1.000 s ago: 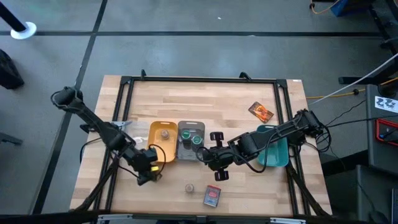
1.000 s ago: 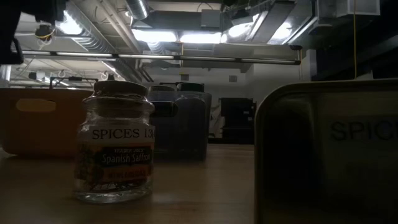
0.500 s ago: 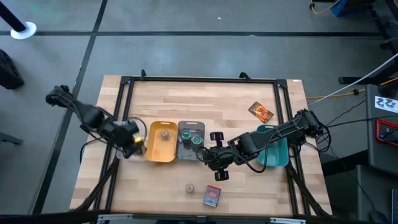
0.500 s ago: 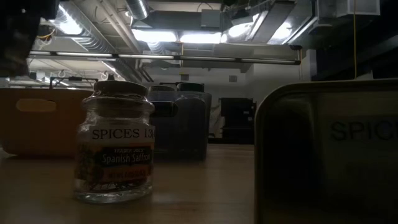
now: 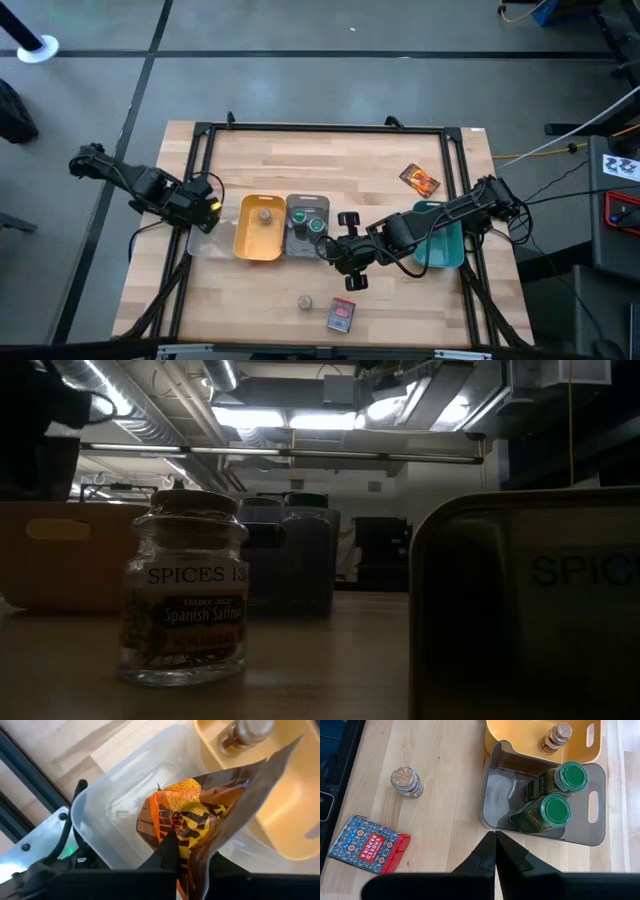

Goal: Sort spices by type
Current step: Put the bottom orange spice bag into the transparent bin

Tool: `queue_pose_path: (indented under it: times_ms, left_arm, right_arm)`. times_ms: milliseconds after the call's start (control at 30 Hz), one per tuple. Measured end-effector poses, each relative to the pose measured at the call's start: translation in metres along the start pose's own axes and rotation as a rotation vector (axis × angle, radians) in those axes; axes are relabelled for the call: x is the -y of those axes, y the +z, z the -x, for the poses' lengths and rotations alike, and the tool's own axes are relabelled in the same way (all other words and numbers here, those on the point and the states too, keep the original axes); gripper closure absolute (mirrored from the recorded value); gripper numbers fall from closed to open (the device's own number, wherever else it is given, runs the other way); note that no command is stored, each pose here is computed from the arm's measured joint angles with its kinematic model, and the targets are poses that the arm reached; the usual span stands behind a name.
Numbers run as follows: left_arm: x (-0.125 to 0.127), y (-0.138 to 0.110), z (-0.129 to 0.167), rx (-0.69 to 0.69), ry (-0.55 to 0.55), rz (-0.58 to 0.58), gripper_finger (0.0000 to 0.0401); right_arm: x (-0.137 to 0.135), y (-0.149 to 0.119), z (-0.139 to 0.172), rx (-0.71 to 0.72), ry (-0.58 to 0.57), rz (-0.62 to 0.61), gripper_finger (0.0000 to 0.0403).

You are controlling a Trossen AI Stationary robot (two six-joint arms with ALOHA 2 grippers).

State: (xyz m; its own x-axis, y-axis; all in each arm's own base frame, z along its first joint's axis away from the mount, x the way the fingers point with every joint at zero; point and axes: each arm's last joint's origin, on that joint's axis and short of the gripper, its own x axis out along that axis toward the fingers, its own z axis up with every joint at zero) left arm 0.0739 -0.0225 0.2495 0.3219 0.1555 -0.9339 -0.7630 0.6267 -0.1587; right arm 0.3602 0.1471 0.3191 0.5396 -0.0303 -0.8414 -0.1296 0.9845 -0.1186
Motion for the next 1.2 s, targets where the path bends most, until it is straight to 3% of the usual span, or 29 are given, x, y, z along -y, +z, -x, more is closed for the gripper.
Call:
queue_pose_path:
  times_ms: [600, 833, 1200]
  left_arm:
    - [0.007, 0.011, -0.014, 0.028, 0.081, 0.152, 0.0386]
    - [0.016, 0.015, -0.025, -0.029, 0.165, 0.117, 0.0396]
    - [0.021, 0.018, -0.033, -0.162, 0.180, 0.042, 0.0394]
  right_arm:
    - [0.000, 0.000, 0.000, 0.000, 0.000, -0.003, 0.0393]
    - [0.000, 0.000, 0.000, 0.000, 0.000, -0.002, 0.0393]
    - [0.000, 0.000, 0.000, 0.000, 0.000, -0.003, 0.0393]
